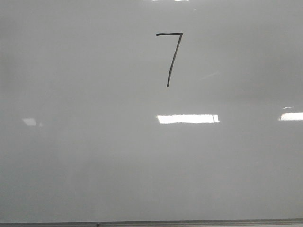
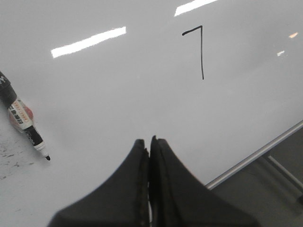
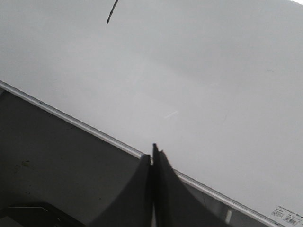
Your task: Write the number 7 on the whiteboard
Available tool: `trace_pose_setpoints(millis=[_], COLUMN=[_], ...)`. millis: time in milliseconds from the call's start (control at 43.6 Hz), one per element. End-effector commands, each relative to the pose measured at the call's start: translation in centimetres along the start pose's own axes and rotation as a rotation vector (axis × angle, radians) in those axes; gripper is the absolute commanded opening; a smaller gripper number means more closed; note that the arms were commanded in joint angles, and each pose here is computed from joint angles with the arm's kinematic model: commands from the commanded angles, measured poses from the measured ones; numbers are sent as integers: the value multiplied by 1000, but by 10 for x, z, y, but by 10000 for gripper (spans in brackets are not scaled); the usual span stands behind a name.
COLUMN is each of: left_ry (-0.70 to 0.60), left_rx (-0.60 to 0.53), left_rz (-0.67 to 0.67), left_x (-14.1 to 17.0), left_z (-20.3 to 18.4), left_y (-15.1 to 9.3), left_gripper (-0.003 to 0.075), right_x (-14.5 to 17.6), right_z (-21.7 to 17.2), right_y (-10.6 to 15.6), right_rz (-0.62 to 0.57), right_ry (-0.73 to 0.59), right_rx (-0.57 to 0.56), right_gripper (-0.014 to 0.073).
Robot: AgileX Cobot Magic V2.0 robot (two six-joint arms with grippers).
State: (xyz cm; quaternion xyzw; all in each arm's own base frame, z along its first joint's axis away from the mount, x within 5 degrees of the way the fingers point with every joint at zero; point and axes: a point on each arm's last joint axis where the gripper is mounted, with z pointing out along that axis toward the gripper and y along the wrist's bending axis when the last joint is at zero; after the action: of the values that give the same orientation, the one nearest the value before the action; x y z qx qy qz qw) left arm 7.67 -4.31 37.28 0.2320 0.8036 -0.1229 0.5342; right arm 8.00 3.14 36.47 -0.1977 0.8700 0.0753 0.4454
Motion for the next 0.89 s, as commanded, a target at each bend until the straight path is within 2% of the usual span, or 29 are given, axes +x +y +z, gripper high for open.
trace_pose_setpoints(millis=[0, 275, 367, 504, 665, 871], left_ry=[-101, -116, -135, -166, -330, -473], left_rx=[6, 7, -42, -171, -298, -436], left_rz=[5, 5, 3, -23, -77, -156], left_x=[-14, -12, -4, 27, 74, 134], left_z=[-5, -5, -7, -3, 5, 17], left_y=[0, 0, 4, 13, 16, 16], left_gripper=[-21, -21, -21, -20, -21, -21], right_x=[-10, -10, -10, -10, -10, -10], right_z=[-5, -5, -5, -5, -5, -5], right_y=[-2, -2, -2, -2, -2, -2], right_rz=[-5, -5, -5, -5, -5, -5], right_ry=[-77, -77, -77, -77, -77, -77], right_rx=[20, 20, 20, 20, 20, 20], right_gripper=[-69, -69, -69, -69, -69, -69])
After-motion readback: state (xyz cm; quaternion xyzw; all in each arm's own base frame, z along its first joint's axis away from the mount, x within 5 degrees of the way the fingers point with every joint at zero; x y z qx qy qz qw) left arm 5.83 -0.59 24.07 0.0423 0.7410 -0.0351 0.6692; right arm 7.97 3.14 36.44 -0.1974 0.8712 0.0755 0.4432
